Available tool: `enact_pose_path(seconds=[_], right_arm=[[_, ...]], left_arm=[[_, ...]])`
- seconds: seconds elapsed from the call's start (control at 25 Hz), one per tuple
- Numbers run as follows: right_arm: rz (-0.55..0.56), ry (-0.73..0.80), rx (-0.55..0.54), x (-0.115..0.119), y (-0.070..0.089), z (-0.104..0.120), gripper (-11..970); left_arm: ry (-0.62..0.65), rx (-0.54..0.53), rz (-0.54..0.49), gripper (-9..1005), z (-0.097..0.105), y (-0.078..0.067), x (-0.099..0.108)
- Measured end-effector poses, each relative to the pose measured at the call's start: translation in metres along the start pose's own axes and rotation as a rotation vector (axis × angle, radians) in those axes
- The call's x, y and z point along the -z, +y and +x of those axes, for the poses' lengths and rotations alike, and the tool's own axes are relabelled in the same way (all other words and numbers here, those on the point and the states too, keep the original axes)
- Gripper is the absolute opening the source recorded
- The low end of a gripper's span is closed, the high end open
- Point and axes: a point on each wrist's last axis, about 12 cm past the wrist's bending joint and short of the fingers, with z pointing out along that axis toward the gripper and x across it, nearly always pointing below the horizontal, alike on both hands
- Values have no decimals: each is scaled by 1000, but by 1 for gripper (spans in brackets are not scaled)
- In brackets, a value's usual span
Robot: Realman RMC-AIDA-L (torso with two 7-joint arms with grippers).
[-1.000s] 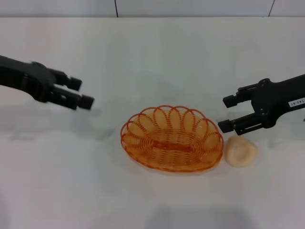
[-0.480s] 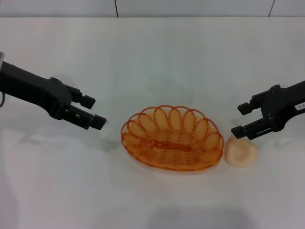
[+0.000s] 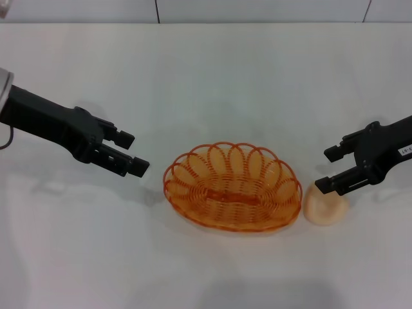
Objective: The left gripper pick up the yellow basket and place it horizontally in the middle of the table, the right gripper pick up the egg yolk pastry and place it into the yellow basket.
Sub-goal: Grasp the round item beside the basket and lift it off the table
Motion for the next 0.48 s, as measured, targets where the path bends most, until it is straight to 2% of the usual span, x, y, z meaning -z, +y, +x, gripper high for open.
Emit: enact_pose_path(seconds=[0.48], right_arm=[[16,26,-19,-3,-1,10,742]], left_arm=[[15,-12,31,858,-5,-5,-15]])
